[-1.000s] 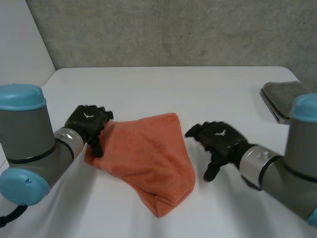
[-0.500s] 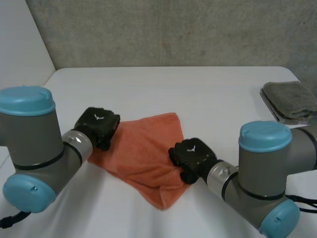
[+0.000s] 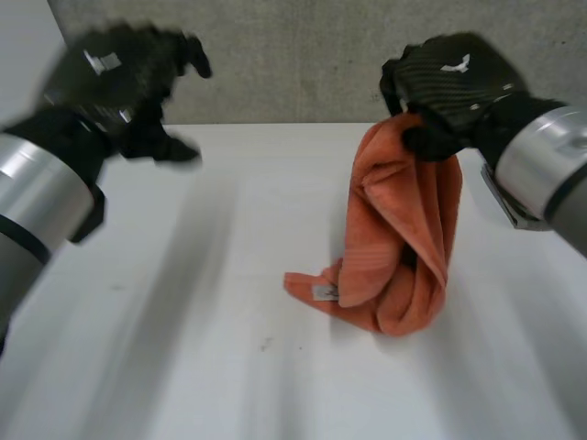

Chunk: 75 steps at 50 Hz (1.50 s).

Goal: Fold the laundry.

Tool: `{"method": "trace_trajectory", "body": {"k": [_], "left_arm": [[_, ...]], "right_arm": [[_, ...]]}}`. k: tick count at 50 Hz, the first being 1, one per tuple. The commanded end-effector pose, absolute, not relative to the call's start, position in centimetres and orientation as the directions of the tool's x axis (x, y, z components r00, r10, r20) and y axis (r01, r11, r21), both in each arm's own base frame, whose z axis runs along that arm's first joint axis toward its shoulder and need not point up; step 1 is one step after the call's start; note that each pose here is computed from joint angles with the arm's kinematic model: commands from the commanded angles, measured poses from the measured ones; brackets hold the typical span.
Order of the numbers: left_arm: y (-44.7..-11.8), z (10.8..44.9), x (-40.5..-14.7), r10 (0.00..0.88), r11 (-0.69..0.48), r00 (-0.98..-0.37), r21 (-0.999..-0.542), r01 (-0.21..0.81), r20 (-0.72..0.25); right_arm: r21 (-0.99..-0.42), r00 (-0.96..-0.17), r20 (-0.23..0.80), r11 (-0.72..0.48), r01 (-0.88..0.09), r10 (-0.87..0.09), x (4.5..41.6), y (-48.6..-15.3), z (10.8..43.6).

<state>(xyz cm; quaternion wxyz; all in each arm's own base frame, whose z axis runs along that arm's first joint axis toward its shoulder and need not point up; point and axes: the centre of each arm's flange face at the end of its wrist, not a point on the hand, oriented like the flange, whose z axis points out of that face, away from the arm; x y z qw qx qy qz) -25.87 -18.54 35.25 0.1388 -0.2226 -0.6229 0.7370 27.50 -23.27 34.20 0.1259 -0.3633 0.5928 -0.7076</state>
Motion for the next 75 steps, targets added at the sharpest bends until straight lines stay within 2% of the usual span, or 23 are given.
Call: {"method": "trace_trajectory", "body": {"k": [1, 4, 12, 16, 24, 31, 37, 41, 46, 52, 58, 61, 66, 69, 75], "left_arm": [[-19.4, 26.0, -27.4, 0.539, 0.146, -0.842, -0.981, 0.131, -0.032], [-19.7, 23.5, -27.9, 0.529, 0.258, -0.847, -0.961, 0.098, 0.056], [-20.3, 19.7, -29.8, 0.519, 0.440, -0.822, -0.898, 0.022, 0.234], [-20.7, 18.5, -31.3, 0.525, 0.508, -0.785, -0.861, -0.019, 0.327], [-22.6, 16.2, -33.6, 0.449, 0.614, -0.753, -0.779, -0.132, 0.481], [-21.4, 14.5, -37.2, 0.494, 0.638, -0.704, -0.763, -0.104, 0.509], [-21.8, 13.5, -37.7, 0.485, 0.637, -0.717, -0.764, -0.104, 0.501], [-22.6, 13.8, -37.1, 0.453, 0.606, -0.756, -0.785, -0.128, 0.473], [-25.2, 14.3, -34.7, 0.354, 0.561, -0.827, -0.806, -0.186, 0.437], [-26.9, 16.7, -31.9, 0.307, 0.505, -0.858, -0.834, -0.221, 0.413], [-27.2, 18.6, -29.9, 0.288, 0.465, -0.873, -0.855, -0.231, 0.393], [-27.2, 19.3, -28.9, 0.274, 0.452, -0.878, -0.859, -0.242, 0.392], [-27.3, 19.9, -27.3, 0.236, 0.438, -0.890, -0.860, -0.261, 0.391], [-27.3, 19.9, -26.8, 0.223, 0.437, -0.893, -0.859, -0.266, 0.390], [-27.3, 19.7, -25.7, 0.193, 0.443, -0.902, -0.854, -0.272, 0.387]], "right_arm": [[-0.940, -0.639, 0.317, -0.142, -0.310, -0.701, 30.7, -24.5, 29.3], [-0.939, -0.634, 0.317, -0.141, -0.313, -0.705, 31.1, -23.9, 29.2], [-0.940, -0.648, 0.305, -0.111, -0.323, -0.698, 30.9, -23.8, 28.5], [-0.939, -0.640, 0.301, -0.102, -0.328, -0.707, 31.0, -23.4, 28.1], [-0.946, -0.632, 0.259, -0.062, -0.317, -0.730, 31.2, -22.7, 27.2], [-0.958, -0.638, 0.228, -0.051, -0.282, -0.735, 31.4, -22.5, 26.9], [-0.959, -0.641, 0.229, -0.057, -0.277, -0.733, 31.3, -22.8, 26.8], [-0.958, -0.640, 0.222, -0.041, -0.284, -0.735, 31.1, -22.7, 26.6], [-0.952, -0.660, 0.208, 0.006, -0.306, -0.722, 30.1, -22.7, 26.2], [-0.960, -0.789, 0.132, 0.123, -0.253, -0.600, 24.8, -25.0, 27.7], [-0.949, -0.847, 0.119, 0.193, -0.251, -0.518, 21.2, -25.8, 27.7], [-0.916, -0.841, 0.141, 0.252, -0.311, -0.522, 19.9, -25.4, 26.5], [-0.800, -0.807, 0.169, 0.400, -0.448, -0.565, 17.3, -23.8, 23.1], [-0.768, -0.799, 0.146, 0.443, -0.463, -0.583, 16.8, -23.0, 21.8], [-0.738, -0.807, 0.017, 0.538, -0.408, -0.590, 16.9, -21.1, 19.3]]}}
